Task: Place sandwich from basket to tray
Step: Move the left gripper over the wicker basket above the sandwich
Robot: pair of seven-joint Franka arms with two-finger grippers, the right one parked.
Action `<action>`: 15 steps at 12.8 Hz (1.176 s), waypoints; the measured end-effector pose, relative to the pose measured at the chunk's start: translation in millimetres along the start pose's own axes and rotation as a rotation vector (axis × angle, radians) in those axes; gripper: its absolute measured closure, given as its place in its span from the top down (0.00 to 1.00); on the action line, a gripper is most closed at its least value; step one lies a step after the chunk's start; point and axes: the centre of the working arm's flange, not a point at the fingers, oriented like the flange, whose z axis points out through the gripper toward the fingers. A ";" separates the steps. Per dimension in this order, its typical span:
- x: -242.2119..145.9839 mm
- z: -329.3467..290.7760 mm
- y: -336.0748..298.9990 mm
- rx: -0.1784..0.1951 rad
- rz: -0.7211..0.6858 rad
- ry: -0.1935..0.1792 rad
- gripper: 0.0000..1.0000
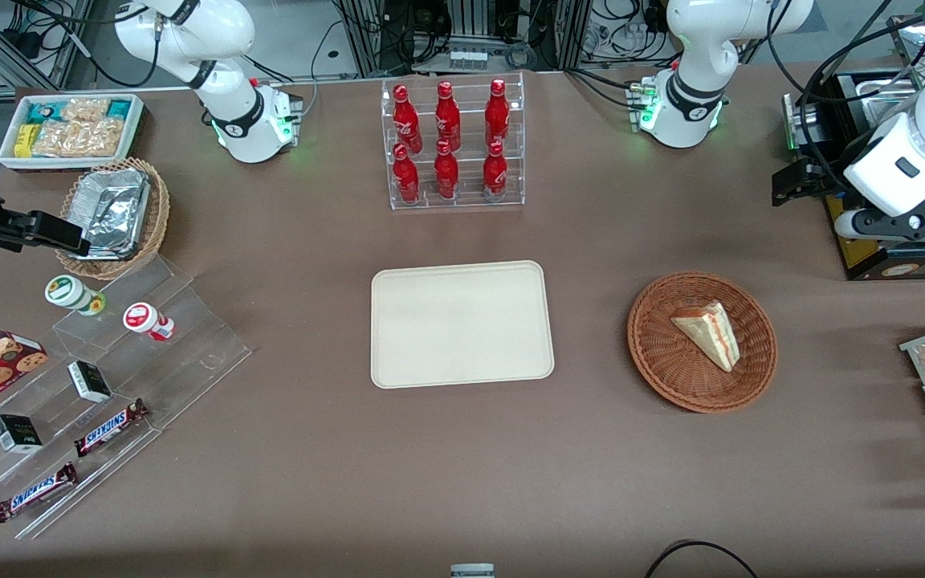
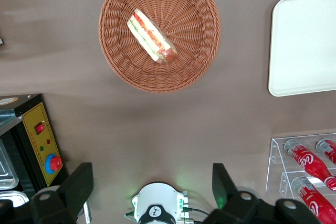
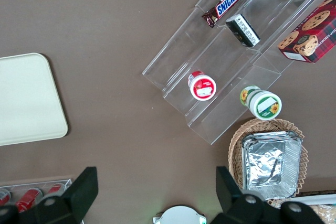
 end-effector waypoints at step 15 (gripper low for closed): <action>48.9 172.6 -11.1 -0.006 -0.022 0.076 1.00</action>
